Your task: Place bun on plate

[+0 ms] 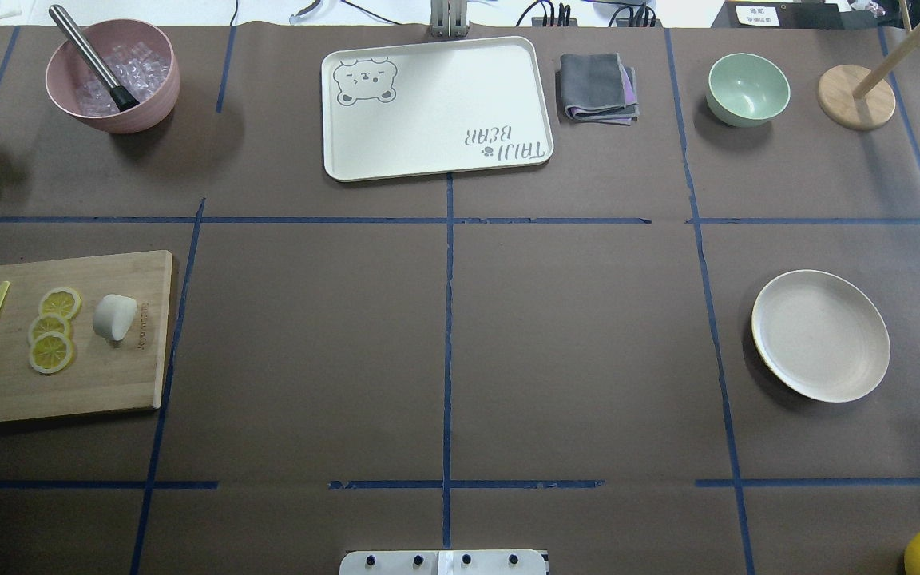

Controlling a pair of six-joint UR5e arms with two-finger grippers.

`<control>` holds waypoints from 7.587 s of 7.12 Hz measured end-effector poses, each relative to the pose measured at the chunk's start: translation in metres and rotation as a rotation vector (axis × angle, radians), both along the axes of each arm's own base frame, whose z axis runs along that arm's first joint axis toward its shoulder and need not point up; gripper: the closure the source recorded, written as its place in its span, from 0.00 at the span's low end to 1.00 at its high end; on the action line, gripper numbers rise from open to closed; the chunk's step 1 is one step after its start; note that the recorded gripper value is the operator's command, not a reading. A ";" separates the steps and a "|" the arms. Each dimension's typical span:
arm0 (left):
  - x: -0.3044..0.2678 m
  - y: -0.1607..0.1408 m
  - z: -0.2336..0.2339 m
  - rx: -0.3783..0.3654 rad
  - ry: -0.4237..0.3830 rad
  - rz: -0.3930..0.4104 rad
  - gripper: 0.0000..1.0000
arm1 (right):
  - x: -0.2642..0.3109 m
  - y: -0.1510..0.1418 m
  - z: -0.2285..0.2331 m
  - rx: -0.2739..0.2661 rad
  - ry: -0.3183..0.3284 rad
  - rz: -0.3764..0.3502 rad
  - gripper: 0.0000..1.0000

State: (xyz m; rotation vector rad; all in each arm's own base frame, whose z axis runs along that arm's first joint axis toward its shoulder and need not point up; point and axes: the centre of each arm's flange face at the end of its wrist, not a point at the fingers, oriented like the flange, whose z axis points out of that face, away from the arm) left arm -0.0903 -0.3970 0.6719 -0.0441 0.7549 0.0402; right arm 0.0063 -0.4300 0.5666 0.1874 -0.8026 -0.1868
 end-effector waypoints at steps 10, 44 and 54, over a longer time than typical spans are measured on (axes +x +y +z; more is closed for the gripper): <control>0.002 0.008 0.004 -0.003 0.009 0.007 0.00 | -0.148 0.011 0.071 -0.063 -0.131 0.192 0.01; 0.071 -0.021 -0.089 0.112 0.049 0.089 0.00 | -0.344 -0.079 -0.270 -0.029 0.013 0.075 0.00; 0.339 -0.057 -0.228 0.073 0.049 0.225 0.00 | 0.043 0.045 0.065 0.024 0.117 -0.140 0.00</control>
